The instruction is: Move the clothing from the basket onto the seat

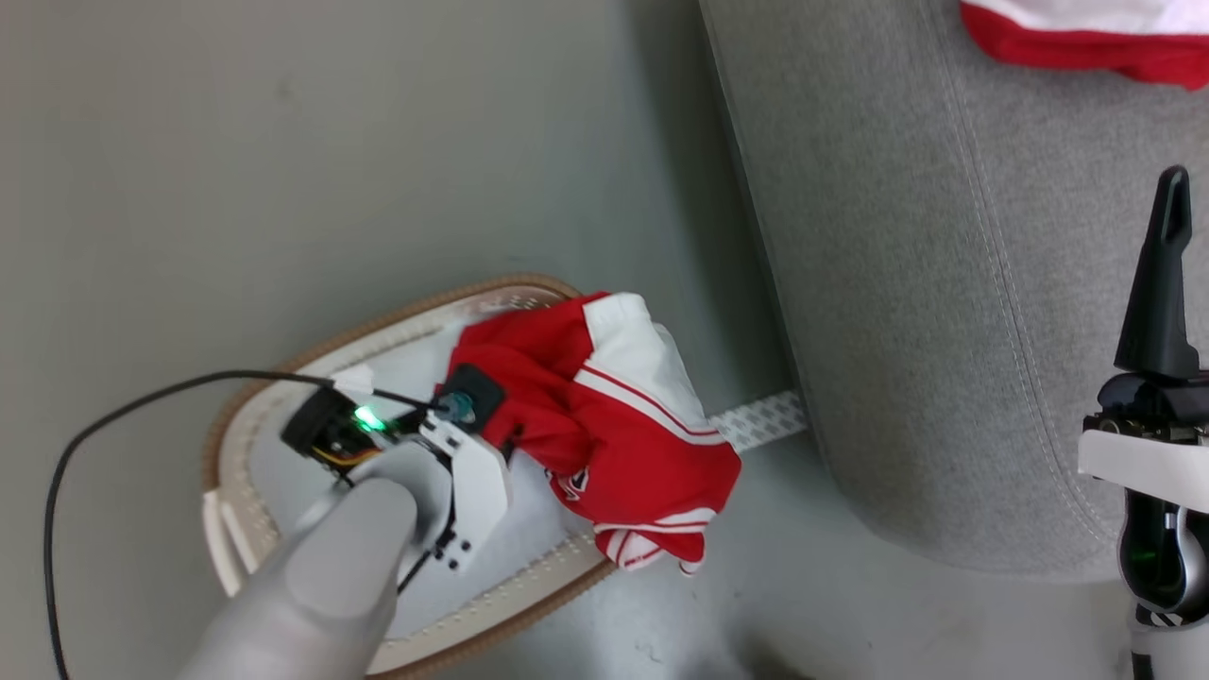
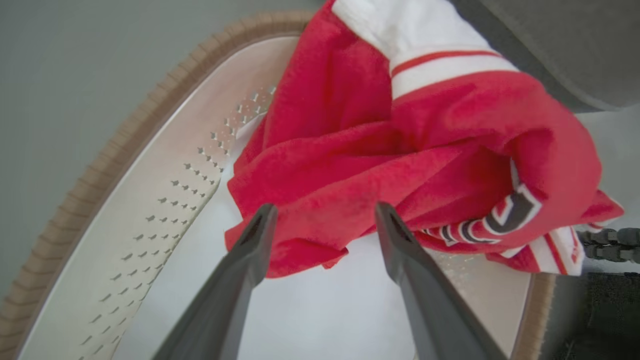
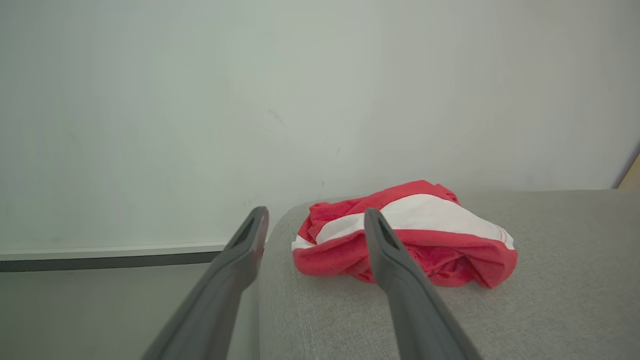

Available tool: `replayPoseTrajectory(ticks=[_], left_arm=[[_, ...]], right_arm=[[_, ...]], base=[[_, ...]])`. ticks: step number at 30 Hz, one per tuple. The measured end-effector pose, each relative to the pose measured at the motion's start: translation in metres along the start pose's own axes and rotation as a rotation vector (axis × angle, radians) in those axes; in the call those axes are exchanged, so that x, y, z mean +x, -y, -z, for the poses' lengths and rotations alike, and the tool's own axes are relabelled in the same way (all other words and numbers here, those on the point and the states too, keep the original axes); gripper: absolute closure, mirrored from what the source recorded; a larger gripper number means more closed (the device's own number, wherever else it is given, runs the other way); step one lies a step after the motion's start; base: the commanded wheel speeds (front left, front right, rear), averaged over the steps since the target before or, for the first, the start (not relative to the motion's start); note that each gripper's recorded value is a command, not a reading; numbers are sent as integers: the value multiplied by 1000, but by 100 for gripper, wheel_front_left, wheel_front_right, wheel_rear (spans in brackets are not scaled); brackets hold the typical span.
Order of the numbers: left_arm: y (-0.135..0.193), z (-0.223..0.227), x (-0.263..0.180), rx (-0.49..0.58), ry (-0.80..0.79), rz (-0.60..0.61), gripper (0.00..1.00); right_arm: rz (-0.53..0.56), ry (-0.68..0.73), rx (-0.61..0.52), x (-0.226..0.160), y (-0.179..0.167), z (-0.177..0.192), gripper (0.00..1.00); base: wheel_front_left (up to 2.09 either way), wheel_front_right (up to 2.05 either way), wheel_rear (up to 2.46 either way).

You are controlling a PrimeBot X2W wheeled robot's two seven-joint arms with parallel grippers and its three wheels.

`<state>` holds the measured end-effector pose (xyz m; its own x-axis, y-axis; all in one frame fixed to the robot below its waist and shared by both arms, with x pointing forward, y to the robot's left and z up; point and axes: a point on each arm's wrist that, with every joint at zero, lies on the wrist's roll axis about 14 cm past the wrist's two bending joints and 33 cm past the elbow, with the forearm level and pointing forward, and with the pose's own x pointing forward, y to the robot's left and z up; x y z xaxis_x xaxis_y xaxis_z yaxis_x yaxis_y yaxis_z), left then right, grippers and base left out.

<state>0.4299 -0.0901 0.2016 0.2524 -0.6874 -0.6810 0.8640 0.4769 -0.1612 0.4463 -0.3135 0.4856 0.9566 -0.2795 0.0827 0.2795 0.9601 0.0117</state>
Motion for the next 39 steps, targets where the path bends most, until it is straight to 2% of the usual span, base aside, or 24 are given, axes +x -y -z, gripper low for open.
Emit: replayPoseTrajectory(ticks=[14, 22, 24, 25, 26, 27, 28, 30, 31, 32, 39], left_arm=[[-10, 55, 47, 56, -172, 59, 0], [-6, 57, 60, 71, -143, 86, 0], [-6, 52, 61, 71, -120, 88, 21], [-5, 51, 61, 79, -111, 91, 22], [-5, 48, 62, 86, -99, 94, 18], [-5, 45, 62, 96, -85, 95, 7], [-4, 41, 62, 101, -70, 97, 10], [2, 34, 63, 106, -49, 108, 43], [4, 31, 63, 108, -41, 114, 66], [6, 30, 63, 107, -36, 116, 100], [12, 18, 58, 116, -2, 126, 100]], right_arm=[[40, -71, 2, 1, 13, 27, 0], [58, -90, -5, 2, 18, 36, 0], [58, -91, -4, 2, 18, 37, 0], [58, -92, -4, 2, 18, 37, 0], [58, -93, -3, 2, 18, 37, 0], [57, -95, -2, 2, 18, 38, 0], [56, -96, -1, 2, 17, 38, 0], [51, -97, 3, 2, 15, 38, 0], [49, -99, 5, 2, 15, 39, 0], [48, -100, 7, 2, 14, 39, 0], [41, -85, 12, 4, 12, 34, 0]], base=[[0, 0, 0], [0, 0, 0], [0, 0, 0], [0, 0, 0], [0, 0, 0], [0, 0, 0], [0, 0, 0], [0, 0, 0], [0, 0, 0], [0, 0, 0], [0, 0, 0]])
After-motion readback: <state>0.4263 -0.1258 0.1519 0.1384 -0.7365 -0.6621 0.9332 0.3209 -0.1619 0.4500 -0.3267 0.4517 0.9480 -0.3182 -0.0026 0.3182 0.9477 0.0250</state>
